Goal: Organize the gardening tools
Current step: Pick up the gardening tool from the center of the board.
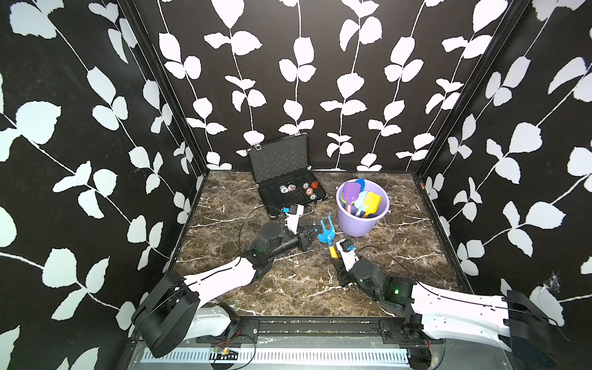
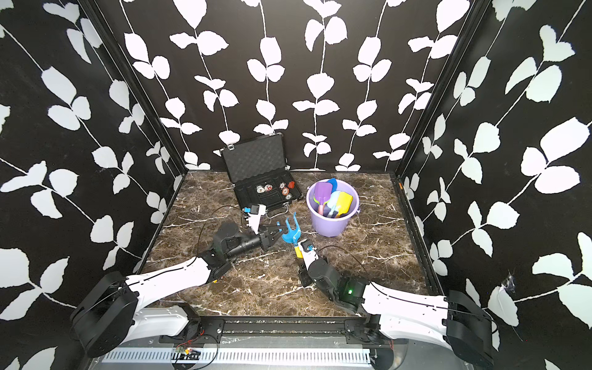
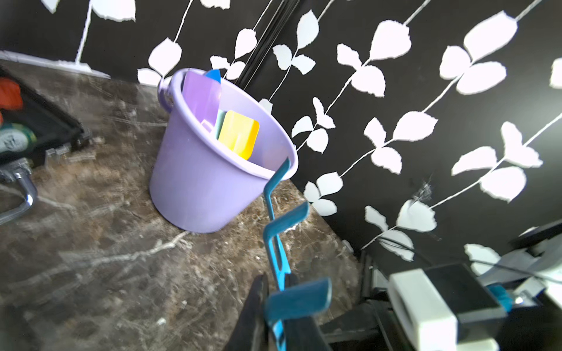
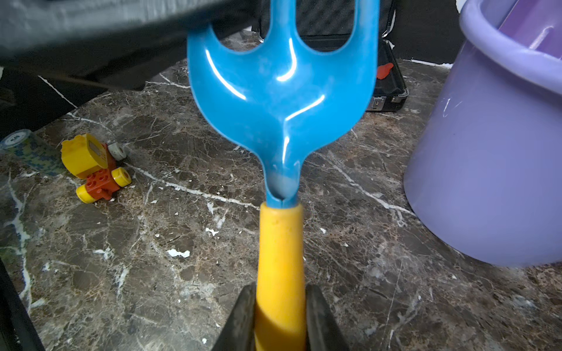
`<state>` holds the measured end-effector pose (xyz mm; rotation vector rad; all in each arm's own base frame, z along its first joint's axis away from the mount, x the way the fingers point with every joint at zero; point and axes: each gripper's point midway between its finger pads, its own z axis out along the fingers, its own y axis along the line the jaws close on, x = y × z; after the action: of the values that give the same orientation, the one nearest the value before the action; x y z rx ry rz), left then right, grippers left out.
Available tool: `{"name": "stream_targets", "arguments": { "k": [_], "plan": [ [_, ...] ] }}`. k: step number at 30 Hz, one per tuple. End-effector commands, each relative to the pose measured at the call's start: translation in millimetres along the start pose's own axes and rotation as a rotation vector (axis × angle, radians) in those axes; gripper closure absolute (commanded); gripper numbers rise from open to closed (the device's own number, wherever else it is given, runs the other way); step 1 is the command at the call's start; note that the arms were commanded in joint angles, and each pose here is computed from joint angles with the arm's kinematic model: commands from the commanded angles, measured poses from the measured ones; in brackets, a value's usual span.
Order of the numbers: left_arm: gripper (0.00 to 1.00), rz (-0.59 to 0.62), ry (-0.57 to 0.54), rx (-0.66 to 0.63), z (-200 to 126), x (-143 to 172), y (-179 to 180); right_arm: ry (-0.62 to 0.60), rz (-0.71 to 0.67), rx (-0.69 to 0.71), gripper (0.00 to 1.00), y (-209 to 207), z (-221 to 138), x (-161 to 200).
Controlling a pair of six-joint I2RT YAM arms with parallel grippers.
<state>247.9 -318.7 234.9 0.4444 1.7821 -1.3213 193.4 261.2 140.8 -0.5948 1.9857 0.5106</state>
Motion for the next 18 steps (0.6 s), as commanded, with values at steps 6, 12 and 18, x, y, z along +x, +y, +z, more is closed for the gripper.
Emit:
{"name": "stream_targets", "arguments": {
  "k": [6,12,18],
  "plan": [
    [1.0,0.106,-0.011,0.037,2,-14,-13,-0.038,0.028,0.011,0.93,-2,-6,-8],
    [1.0,0.22,-0.049,0.06,0,-27,-24,-0.045,0.035,0.04,0.56,-10,-14,-11],
    [1.0,0.369,-0.119,0.055,2,-62,-42,-0.054,0.069,0.126,0.12,-32,-25,-4]
  ]
}}
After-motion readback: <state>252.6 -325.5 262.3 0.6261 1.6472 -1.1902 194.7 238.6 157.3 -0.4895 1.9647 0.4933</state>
